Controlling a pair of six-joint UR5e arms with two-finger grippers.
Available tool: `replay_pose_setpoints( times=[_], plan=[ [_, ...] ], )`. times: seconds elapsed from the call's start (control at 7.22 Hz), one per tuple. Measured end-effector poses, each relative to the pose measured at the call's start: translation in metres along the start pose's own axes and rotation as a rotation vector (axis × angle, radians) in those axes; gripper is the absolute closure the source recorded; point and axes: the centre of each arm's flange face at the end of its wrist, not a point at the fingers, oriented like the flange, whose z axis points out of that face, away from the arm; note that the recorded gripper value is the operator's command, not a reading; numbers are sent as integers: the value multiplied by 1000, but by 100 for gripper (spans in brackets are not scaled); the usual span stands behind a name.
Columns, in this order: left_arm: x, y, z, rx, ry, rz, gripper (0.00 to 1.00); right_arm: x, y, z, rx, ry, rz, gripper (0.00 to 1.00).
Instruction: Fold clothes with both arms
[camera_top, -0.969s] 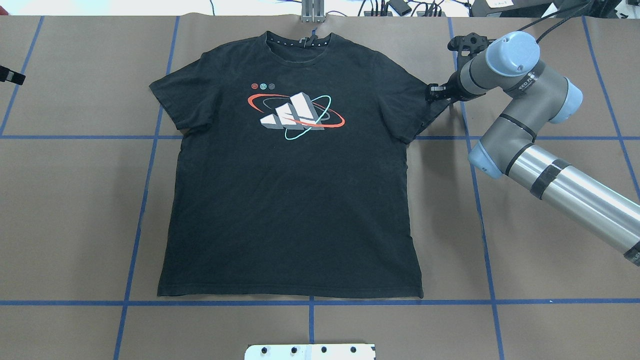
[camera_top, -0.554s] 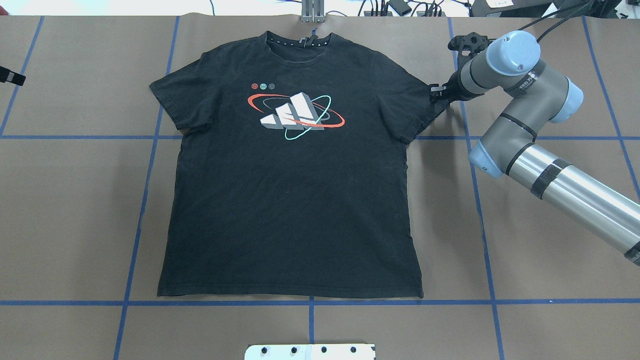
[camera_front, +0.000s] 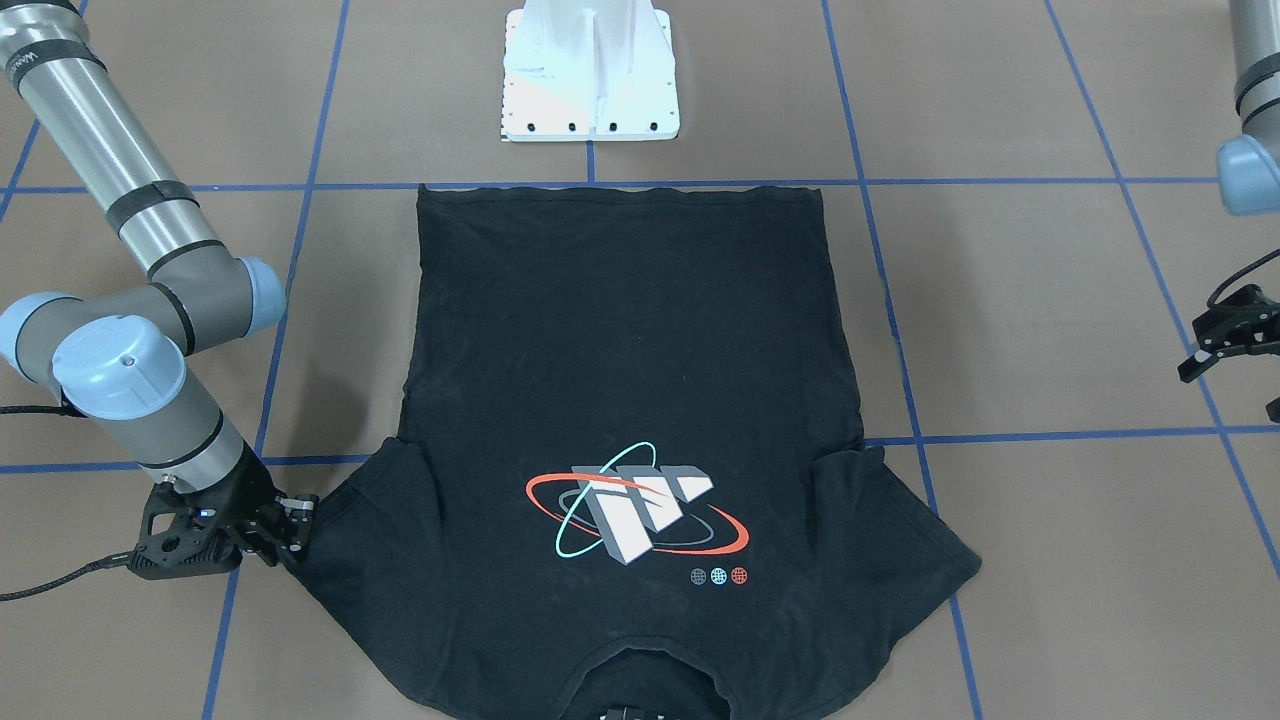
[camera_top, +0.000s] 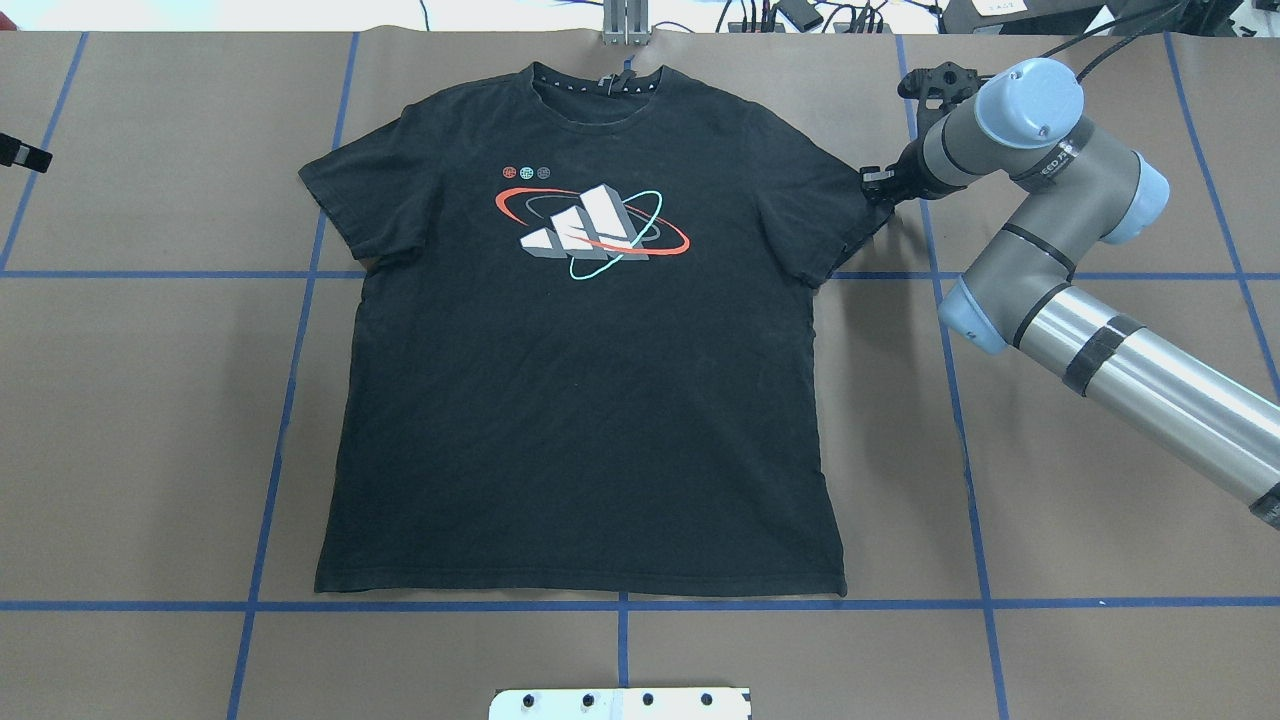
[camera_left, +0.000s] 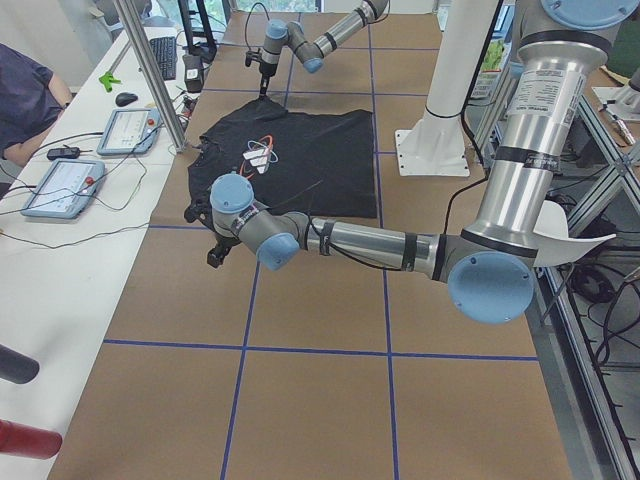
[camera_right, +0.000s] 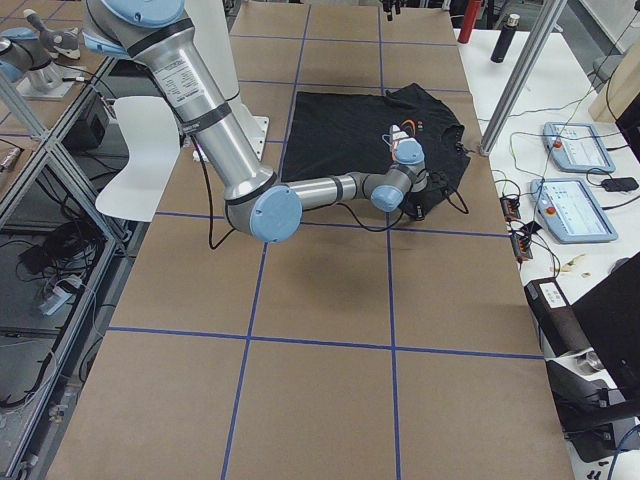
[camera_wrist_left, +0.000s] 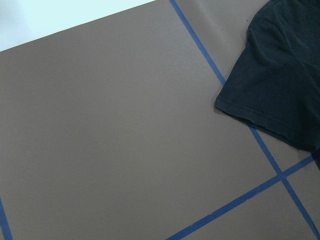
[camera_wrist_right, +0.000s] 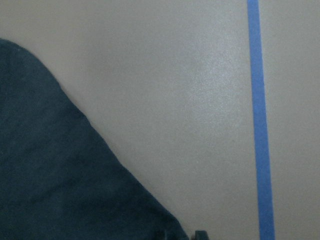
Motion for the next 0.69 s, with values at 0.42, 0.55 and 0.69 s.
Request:
replay_pose_setpoints(
  times=[0.42,0.55,0.69],
  plan=[
    [0,0,1,-1,1,1,0,-2,-2,-4,0,-4,0,100],
    [0,0,0,-1,0,0,0,-7,-5,-8,-3,1,4,100],
    [0,0,0,0,0,0,0,-18,-11,-14,-9,11,11,100]
  ],
)
